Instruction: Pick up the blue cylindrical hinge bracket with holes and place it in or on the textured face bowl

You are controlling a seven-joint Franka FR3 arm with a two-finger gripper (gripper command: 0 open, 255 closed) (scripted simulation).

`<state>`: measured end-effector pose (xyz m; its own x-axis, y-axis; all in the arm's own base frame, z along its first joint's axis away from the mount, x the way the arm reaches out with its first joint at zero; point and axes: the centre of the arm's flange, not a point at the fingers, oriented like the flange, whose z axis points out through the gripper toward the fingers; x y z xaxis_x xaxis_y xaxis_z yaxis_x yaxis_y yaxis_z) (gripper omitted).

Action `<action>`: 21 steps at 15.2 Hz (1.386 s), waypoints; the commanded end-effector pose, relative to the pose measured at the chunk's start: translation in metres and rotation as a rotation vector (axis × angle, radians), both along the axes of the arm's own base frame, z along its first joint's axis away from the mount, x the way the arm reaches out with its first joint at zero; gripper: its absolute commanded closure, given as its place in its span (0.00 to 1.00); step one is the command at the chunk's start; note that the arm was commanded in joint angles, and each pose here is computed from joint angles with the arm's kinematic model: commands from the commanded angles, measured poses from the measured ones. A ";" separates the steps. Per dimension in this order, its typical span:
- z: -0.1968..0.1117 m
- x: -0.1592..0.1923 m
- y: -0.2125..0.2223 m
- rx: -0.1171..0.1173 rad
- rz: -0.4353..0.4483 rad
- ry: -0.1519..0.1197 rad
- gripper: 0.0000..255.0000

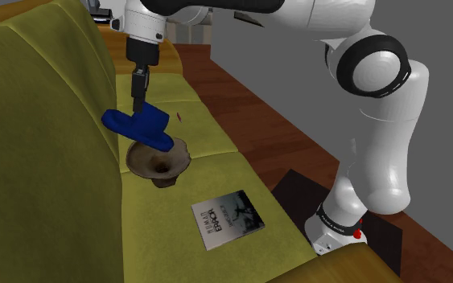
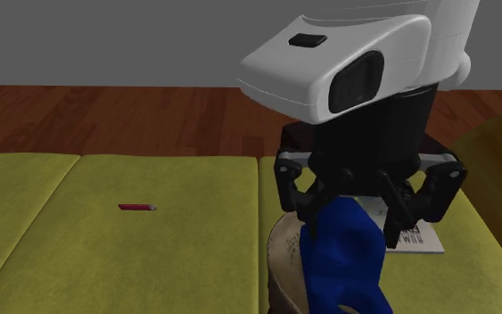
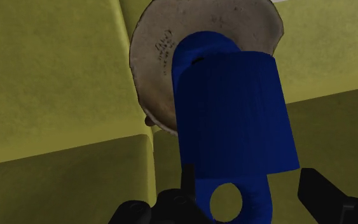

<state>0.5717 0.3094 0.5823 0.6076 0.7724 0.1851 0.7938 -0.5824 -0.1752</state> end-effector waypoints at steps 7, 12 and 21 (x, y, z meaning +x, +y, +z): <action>-0.042 0.000 0.000 0.001 0.000 -0.002 1.00; -0.047 0.000 0.000 0.001 0.000 -0.002 1.00; -0.047 0.000 0.000 0.001 0.000 -0.002 0.00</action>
